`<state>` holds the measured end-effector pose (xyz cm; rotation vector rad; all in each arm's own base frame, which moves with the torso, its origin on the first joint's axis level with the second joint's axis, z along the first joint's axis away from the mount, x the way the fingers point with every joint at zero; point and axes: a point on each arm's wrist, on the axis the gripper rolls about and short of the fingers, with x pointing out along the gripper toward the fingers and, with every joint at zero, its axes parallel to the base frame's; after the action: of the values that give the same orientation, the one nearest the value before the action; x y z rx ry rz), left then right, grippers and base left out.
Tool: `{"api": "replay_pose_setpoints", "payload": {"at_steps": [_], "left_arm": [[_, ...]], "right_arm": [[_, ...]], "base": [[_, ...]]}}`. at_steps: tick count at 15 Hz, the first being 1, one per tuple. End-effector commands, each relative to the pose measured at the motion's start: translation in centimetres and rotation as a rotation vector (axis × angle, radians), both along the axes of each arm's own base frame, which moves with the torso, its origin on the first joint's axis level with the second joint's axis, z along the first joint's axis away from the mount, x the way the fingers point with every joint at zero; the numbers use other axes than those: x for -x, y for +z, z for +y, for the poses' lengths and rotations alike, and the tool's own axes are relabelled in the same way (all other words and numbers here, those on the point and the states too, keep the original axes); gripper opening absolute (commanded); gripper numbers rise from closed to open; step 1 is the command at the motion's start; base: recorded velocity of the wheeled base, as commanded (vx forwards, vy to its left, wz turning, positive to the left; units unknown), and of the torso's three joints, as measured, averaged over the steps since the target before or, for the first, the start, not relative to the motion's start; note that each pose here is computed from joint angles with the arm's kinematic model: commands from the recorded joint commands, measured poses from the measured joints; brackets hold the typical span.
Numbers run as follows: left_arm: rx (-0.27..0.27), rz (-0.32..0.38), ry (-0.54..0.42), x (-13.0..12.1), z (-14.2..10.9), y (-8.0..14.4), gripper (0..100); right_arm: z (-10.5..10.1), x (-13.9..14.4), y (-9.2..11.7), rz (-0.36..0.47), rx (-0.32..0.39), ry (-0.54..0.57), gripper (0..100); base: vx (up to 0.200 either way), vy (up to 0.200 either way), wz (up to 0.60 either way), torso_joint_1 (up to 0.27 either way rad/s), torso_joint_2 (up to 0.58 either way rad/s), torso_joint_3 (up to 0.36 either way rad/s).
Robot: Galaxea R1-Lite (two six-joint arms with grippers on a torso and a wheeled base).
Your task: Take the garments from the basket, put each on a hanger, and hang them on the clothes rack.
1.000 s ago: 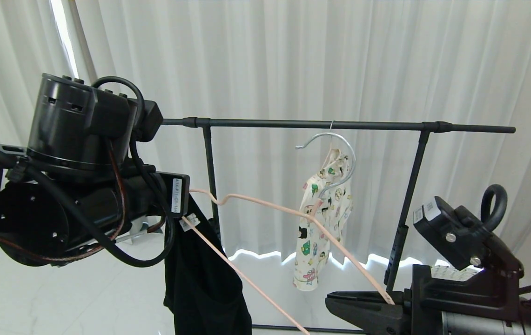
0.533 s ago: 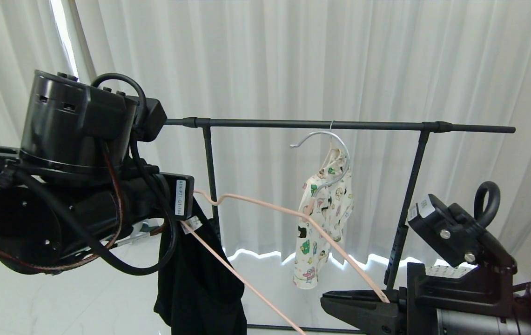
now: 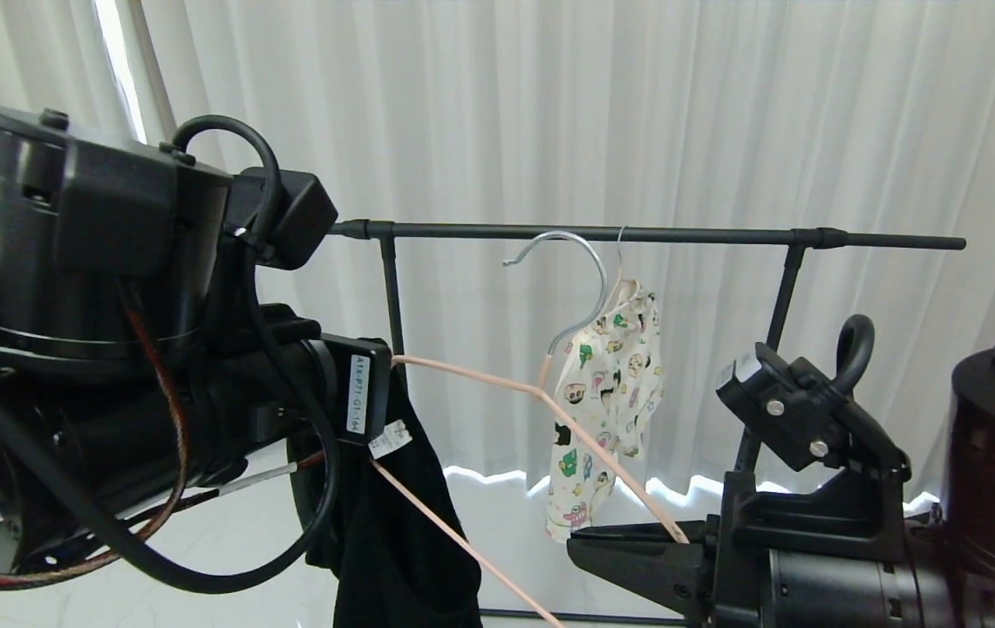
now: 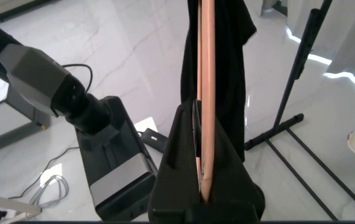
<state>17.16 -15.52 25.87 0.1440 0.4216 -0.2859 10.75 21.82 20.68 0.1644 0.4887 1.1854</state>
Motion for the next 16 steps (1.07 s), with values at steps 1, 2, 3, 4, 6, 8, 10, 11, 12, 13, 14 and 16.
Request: {"api": "replay_pose_setpoints", "payload": {"at_steps": [1,2,3,4,6,8,10,11,12,13,14,16], "left_arm": [[0.012,-0.007,-0.054,0.9,-0.6,0.3,0],[0.015,-0.006,-0.076,1.2,-0.9,0.4,0],[0.017,-0.008,-0.093,1.5,-1.2,0.5,0],[0.018,-0.009,-0.113,1.8,-1.5,0.5,0],[0.04,-0.03,-0.131,2.0,-1.9,0.7,0],[0.047,-0.038,-0.145,2.2,-2.1,0.8,0],[0.048,-0.038,-0.174,2.7,-2.6,0.8,0],[0.049,-0.037,-0.191,3.0,-2.8,0.8,0],[0.048,-0.036,-0.203,3.2,-3.0,0.8,0],[0.059,-0.042,-0.218,3.3,-3.3,0.8,0],[0.07,-0.052,-0.225,3.3,-3.5,0.8,0],[0.07,-0.059,-0.227,3.3,-3.5,0.9,0]], "right_arm": [[0.9,-0.4,-0.3,0.005,0.011,0.0,0],[1.2,-0.6,-0.4,0.007,0.016,-0.002,0],[1.5,-0.8,-0.6,0.012,0.025,-0.004,0],[1.8,-0.9,-0.8,0.017,0.03,-0.004,0],[2.2,-1.2,-1.2,0.024,0.045,-0.005,0],[2.5,-1.3,-1.6,0.031,0.059,-0.006,0],[2.8,-1.5,-1.5,0.027,0.051,-0.006,0],[3.0,-1.6,-1.5,0.023,0.043,-0.007,0],[3.2,-1.7,-1.4,0.019,0.039,-0.006,0],[3.3,-1.8,-1.5,0.019,0.039,-0.006,0],[3.4,-1.8,-1.5,0.019,0.039,-0.006,0],[3.4,-1.8,-1.6,0.021,0.043,-0.008,0]], "base": [[0.0,0.0,0.0,0.0,0.0,0.0],[0.0,0.0,0.0,0.0,0.0,0.0],[0.0,0.0,0.0,0.0,0.0,0.0],[0.0,0.0,0.0,0.0,0.0,0.0],[0.0,0.0,0.0,0.0,0.0,0.0],[0.0,0.0,0.0,0.0,0.0,0.0],[0.0,0.0,0.0,0.0,0.0,0.0],[0.0,0.0,0.0,0.0,0.0,0.0],[0.0,0.0,0.0,0.0,0.0,0.0],[0.0,0.0,0.0,0.0,0.0,0.0],[0.0,0.0,0.0,0.0,0.0,0.0],[0.0,0.0,0.0,0.0,0.0,0.0]]}}
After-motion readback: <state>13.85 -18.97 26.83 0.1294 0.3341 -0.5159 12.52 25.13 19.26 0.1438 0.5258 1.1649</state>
